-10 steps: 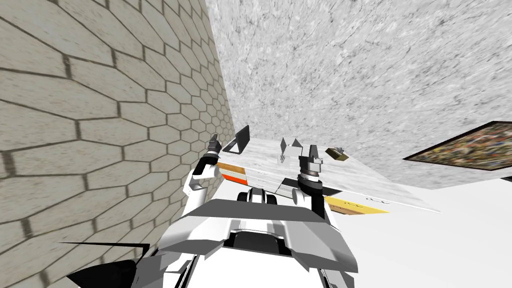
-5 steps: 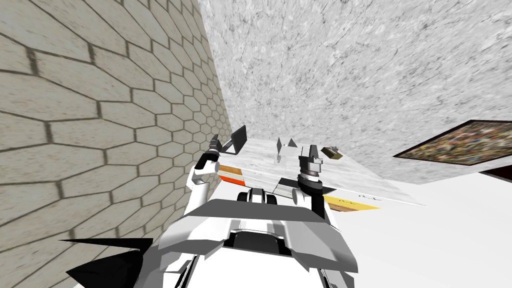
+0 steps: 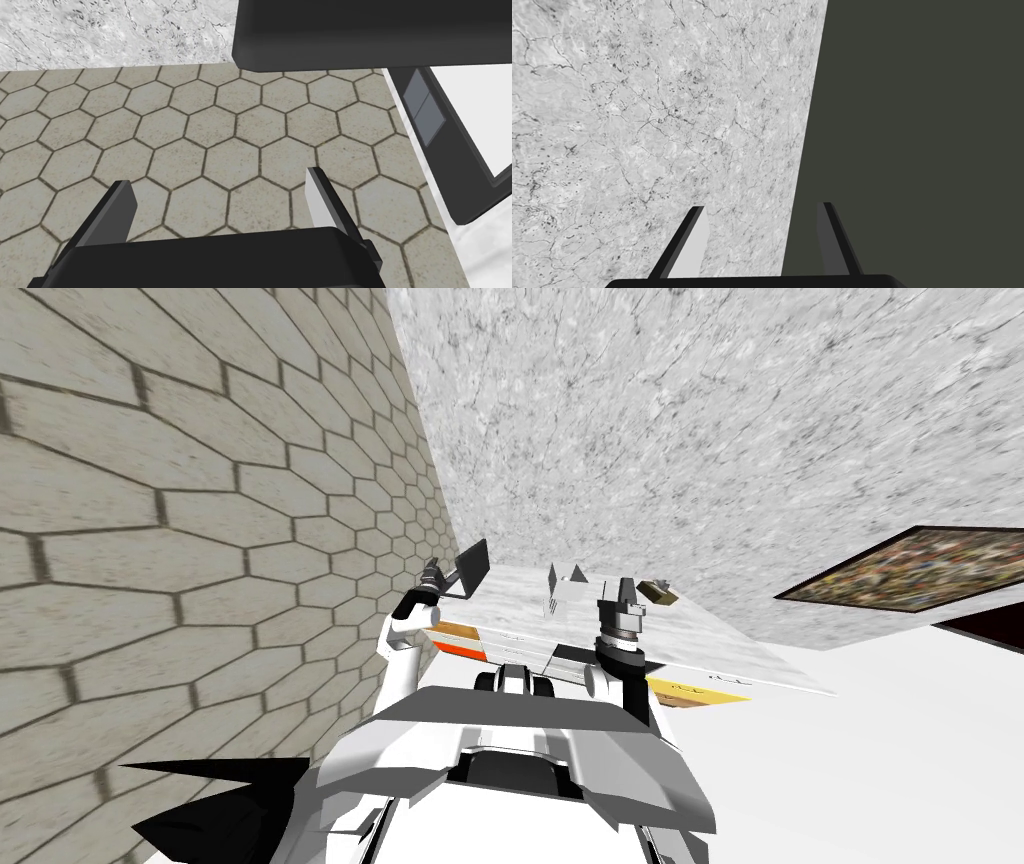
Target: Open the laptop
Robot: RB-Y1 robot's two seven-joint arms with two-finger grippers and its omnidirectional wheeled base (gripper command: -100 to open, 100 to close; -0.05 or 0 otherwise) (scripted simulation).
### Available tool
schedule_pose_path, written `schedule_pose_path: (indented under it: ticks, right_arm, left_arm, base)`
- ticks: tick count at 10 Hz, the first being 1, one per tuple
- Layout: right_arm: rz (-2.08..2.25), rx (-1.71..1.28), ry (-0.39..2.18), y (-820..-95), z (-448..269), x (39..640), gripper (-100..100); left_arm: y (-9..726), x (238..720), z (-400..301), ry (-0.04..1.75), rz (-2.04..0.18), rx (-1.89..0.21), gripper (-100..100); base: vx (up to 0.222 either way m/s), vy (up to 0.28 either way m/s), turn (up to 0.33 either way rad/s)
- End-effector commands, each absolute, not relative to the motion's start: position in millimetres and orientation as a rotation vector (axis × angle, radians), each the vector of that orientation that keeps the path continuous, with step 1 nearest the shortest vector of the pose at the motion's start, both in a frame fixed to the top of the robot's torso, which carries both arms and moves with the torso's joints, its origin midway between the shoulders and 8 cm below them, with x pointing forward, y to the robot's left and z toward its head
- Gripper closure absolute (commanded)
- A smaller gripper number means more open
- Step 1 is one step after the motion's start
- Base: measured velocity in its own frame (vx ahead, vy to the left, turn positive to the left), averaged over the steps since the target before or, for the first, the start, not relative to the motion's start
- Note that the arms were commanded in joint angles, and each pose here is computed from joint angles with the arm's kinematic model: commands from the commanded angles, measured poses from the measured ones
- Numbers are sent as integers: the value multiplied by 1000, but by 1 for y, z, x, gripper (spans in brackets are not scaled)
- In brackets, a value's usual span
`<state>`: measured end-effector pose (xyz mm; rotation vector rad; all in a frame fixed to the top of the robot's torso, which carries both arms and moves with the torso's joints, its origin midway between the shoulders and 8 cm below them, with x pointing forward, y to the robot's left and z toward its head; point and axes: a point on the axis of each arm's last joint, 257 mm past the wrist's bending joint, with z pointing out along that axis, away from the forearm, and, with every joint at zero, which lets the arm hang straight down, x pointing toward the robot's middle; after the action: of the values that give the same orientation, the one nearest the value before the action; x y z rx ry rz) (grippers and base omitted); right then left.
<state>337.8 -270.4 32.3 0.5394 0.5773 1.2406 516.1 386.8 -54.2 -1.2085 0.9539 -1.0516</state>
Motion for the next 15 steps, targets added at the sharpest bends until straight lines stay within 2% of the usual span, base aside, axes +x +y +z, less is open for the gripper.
schedule_pose_path:
  ticks: [1,9,14,15]
  right_arm:
    - [1241,539,577,-270,32,338,0]
    - [1241,539,577,-270,32,338,0]
    - [1241,539,577,-270,32,338,0]
    - [1241,539,577,-270,32,338,0]
  left_arm:
    - [391,527,-65,973,-1042,-1275,-100]
    - [401,545,-75,1010,-1017,-1378,-100]
    - [459,542,-71,909,-916,-1427,-100]
    - [453,544,-73,924,-929,-1421,-100]
  base:
    - [29,-55,-61]
    - [19,-48,-40]
    - [-49,40,-240]
    - [-35,14,-41]
